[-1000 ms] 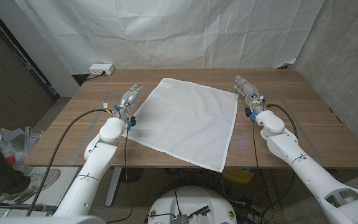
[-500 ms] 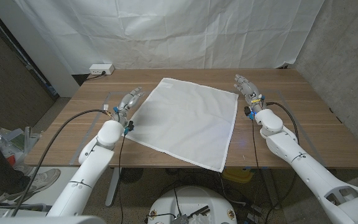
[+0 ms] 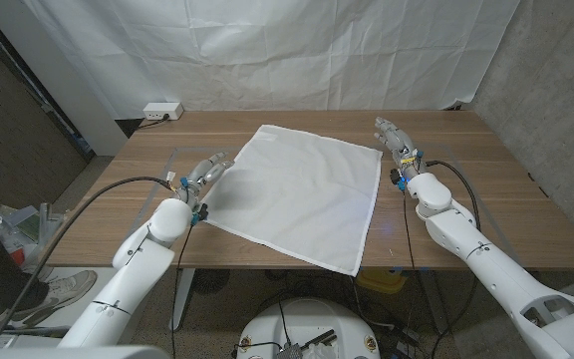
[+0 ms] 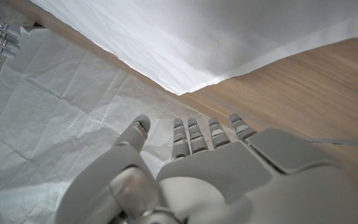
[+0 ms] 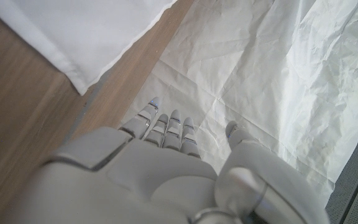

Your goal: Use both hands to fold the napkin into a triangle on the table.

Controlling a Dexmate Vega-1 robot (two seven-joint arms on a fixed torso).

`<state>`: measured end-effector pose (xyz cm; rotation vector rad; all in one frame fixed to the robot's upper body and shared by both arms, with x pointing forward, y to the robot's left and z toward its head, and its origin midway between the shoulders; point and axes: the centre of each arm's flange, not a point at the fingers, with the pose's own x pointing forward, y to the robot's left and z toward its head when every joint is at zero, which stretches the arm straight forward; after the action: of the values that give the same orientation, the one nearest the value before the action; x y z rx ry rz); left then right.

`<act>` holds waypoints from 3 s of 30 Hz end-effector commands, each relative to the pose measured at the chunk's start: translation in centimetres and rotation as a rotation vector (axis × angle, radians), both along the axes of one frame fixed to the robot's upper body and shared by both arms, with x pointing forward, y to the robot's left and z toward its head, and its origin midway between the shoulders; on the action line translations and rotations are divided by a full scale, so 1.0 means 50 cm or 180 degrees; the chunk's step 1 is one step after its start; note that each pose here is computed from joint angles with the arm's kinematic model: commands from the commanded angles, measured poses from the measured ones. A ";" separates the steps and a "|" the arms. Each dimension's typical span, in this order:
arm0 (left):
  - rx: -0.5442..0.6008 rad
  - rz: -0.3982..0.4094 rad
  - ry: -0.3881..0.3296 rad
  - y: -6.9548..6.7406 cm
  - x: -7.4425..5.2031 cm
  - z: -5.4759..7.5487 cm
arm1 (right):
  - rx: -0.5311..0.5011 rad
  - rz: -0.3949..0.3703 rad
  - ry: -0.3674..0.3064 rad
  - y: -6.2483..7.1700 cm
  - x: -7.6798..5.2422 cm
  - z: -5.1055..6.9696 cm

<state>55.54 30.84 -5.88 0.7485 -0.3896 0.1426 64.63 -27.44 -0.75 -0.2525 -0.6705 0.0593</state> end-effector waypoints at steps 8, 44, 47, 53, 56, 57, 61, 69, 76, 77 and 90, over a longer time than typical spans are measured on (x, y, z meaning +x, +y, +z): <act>0.0519 0.0181 0.0290 0.007 -0.046 -0.016 | -0.0447 -0.0530 -0.0172 0.012 -0.016 0.018; 0.1216 0.0553 0.0776 0.008 -0.043 -0.039 | -0.1177 -0.1535 -0.0273 -0.008 0.002 0.046; 0.1307 0.0570 0.0790 0.004 -0.038 -0.037 | -0.1165 -0.1521 -0.0261 -0.009 0.005 0.046; 0.1558 0.0666 0.0811 -0.005 -0.032 -0.027 | -0.1135 -0.1530 -0.0222 -0.012 0.012 0.048; 0.1666 0.0712 0.0818 -0.009 -0.031 -0.023 | -0.1134 -0.1572 -0.0191 -0.014 0.017 0.049; 0.1685 0.0721 0.0820 -0.009 -0.031 -0.022 | -0.1164 -0.1589 -0.0192 -0.014 0.019 0.049; 0.1725 0.0727 0.0825 -0.011 -0.030 -0.020 | -0.1370 -0.1963 -0.0192 -0.009 0.019 0.052; 0.1716 0.0739 0.0843 -0.008 -0.027 -0.020 | -0.1626 -0.2409 -0.0181 -0.001 0.025 0.051; 0.1720 0.0744 0.0855 -0.009 -0.022 -0.020 | -0.1847 -0.2686 -0.0051 -0.007 0.049 0.048; 0.1721 0.0744 0.0857 -0.009 -0.021 -0.020 | -0.1876 -0.2725 -0.0037 -0.009 0.052 0.046; 0.1701 0.0723 0.0871 -0.009 -0.009 -0.015 | -0.2346 -0.2989 0.0063 -0.012 0.079 0.029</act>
<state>54.57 30.44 -6.74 1.3251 -0.0793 0.1553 67.72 -27.82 1.09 -1.1192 -0.4846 -0.5635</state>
